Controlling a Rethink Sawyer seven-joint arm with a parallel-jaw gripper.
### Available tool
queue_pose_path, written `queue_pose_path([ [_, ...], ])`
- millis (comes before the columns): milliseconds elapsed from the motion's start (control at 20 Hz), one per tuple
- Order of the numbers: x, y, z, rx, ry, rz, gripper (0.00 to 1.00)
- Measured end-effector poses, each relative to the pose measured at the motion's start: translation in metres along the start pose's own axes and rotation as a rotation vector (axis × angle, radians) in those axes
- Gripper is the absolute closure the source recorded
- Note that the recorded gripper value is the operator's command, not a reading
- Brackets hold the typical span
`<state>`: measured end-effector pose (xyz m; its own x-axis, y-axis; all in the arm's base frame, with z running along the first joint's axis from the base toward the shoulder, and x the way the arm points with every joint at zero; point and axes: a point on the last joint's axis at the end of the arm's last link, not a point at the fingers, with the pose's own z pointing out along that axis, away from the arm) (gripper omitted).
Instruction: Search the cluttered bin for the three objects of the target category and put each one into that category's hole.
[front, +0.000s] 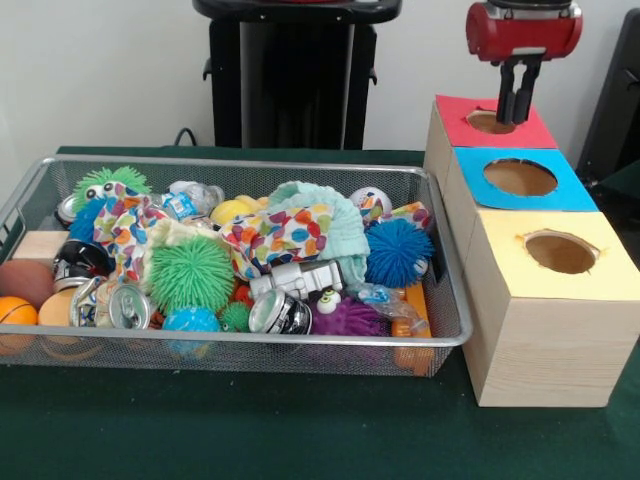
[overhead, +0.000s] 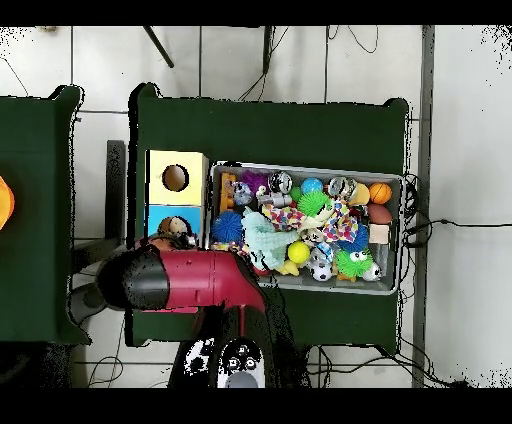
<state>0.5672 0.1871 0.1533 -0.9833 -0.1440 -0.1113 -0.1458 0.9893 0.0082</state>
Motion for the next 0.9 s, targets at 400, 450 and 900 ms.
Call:
queue_pose_path([
  [400, 0.005, -0.012, 0.012, -0.005, 0.028, 0.025, 1.0],
  [450, 0.007, -0.023, 0.02, -0.004, 0.045, 0.044, 1.0],
  [900, 0.015, -0.095, 0.066, 0.003, 0.118, 0.144, 1.0],
])
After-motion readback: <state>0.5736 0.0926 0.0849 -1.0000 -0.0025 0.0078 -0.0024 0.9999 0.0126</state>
